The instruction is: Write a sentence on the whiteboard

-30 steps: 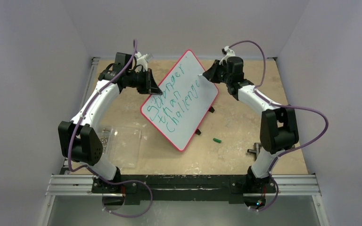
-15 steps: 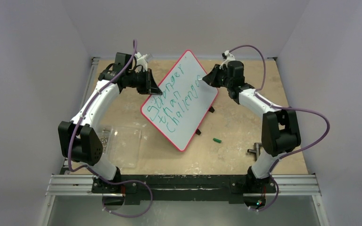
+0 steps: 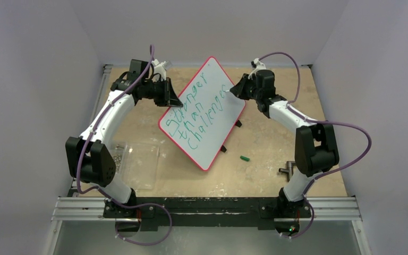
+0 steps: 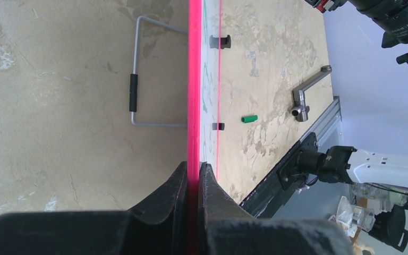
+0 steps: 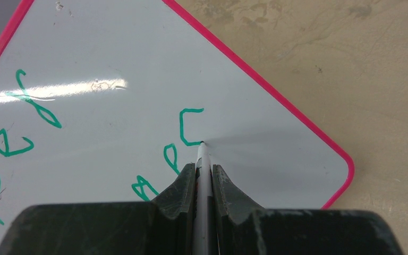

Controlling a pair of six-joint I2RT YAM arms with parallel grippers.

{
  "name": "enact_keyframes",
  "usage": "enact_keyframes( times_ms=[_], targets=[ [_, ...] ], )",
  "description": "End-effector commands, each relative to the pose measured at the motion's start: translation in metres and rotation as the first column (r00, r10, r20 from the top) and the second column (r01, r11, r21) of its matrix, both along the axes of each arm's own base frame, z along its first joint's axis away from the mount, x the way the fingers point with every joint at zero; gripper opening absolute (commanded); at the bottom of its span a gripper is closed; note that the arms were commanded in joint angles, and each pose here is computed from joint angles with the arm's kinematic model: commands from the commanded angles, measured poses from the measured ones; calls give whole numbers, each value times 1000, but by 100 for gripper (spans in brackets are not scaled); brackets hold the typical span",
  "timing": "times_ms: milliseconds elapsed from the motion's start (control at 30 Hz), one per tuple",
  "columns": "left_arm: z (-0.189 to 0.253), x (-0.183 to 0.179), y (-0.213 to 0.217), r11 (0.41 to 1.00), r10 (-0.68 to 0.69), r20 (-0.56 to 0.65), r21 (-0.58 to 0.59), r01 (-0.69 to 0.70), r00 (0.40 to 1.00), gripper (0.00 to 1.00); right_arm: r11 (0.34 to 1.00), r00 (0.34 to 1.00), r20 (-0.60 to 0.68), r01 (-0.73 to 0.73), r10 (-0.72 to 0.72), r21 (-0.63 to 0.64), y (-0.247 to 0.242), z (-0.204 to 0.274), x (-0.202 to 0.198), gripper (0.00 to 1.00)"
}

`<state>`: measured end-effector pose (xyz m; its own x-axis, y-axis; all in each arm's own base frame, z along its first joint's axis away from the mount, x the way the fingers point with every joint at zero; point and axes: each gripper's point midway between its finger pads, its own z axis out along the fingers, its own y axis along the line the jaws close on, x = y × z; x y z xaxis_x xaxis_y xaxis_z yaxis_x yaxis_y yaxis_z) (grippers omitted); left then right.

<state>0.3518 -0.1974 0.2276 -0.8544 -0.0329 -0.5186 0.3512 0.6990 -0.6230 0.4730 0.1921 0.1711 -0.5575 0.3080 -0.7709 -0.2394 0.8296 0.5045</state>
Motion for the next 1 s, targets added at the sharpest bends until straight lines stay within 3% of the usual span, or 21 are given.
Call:
enact_keyframes(
  times_ms=[0,633,967],
  targets=[
    [19,9,10,998,13,142,51,-20,990,0,998,999,8,44,-43,-36,-8,4,5,0],
    [20,8,8,999,8,140,46,-14,990,0,994,997,-39,62,-66,-94,-21,-17,-7,0],
    [22,6,7,999,6,148,48,-13,989,0,997,999,-46,3,-6,-71,-14,-16,-22,0]
  ],
)
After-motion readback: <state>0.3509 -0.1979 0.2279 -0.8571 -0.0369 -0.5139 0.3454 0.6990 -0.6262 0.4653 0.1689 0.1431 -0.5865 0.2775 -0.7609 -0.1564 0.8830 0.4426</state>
